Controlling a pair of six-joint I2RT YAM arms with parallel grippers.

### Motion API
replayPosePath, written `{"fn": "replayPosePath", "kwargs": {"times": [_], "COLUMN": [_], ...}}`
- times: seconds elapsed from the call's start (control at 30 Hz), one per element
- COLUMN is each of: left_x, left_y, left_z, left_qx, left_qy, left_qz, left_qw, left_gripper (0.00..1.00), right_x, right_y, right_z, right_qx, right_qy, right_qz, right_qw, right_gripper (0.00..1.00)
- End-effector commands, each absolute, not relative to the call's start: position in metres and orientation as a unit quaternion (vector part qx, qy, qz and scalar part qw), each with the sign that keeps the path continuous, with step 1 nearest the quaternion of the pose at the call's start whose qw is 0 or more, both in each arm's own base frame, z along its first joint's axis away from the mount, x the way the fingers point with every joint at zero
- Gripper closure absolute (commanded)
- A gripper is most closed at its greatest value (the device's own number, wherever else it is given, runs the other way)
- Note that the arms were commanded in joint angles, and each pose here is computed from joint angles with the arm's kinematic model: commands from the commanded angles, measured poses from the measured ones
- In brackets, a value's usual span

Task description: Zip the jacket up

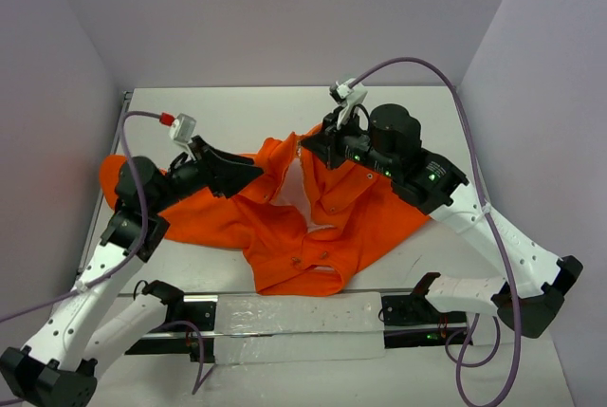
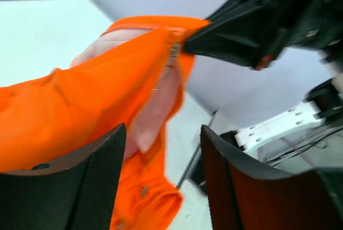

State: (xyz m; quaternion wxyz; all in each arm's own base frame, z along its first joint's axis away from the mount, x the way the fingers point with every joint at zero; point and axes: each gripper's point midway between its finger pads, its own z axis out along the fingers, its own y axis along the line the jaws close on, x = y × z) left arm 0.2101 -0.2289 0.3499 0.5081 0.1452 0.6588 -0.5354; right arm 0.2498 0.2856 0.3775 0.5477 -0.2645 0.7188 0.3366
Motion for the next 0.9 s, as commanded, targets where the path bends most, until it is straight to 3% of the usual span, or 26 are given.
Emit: {"fn": "replayPosePath", "kwargs": {"times": [0.0,0.53,0.87], "left_x": [0.199,0.214,0.213], "left_y": [-0.232,-0.264,-0.285], "left_z": [0.376,0.385,0.388], "left_qx": [0.063,-0.057,-0.036], "left_qy": [0.589,0.520,0.501], "left_qz": [-0.641,-0.744,-0.775], "left_qw": [0.488,0.415,0.384], "left_gripper": [0.39,0.24,0.18], "right_x": [0.253,0.253,0.250], "right_y": [0.281,0.279,0.282], "right_z": [0.428,0.442,0.450], "right_qx": [-0.224,-0.191,-0.195], "right_qy": [0.671,0.663,0.656], "right_qz": [0.361,0.383,0.396], "right_qw": [0.607,0.614,0.613], "right_gripper": [1.00,1.00,1.00]}}
